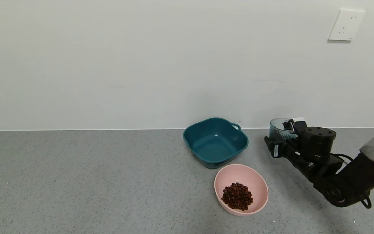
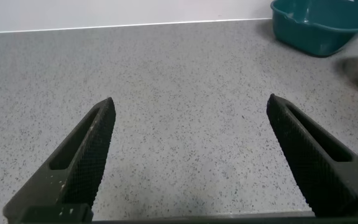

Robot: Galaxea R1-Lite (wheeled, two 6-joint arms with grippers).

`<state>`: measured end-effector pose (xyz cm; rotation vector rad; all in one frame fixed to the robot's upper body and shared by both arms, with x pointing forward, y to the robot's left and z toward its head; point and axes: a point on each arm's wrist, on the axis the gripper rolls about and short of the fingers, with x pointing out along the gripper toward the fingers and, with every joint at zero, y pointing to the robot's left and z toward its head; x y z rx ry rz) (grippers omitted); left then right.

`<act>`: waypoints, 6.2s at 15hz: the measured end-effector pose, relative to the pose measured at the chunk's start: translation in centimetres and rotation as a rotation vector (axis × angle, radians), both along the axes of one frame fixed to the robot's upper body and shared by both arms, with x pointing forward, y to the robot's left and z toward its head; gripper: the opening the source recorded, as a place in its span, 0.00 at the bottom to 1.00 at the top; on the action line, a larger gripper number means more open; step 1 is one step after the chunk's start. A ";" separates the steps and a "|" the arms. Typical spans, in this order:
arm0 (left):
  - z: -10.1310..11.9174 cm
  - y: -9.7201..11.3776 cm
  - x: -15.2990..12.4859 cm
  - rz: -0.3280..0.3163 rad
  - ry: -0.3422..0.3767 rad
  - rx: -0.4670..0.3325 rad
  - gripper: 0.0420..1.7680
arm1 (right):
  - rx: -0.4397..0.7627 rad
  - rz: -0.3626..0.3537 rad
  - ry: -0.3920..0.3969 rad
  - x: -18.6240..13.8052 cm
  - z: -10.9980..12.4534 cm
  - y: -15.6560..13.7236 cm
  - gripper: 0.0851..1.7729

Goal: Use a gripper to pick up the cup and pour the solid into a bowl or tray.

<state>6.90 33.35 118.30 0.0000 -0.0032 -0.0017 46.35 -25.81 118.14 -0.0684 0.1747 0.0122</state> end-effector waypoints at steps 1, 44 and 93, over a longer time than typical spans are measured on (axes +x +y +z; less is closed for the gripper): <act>0.0 0.0 0.0 0.000 0.000 0.000 0.99 | -0.001 -0.010 -0.004 0.9 -0.4 0.0 0.77; 0.0 0.0 0.0 0.000 0.000 0.000 0.99 | -0.042 -0.005 0.125 2.4 -2.1 -0.1 0.95; 0.0 0.0 0.0 0.000 0.000 0.000 0.99 | 0.012 -0.024 -0.202 -42.4 7.0 -7.9 0.96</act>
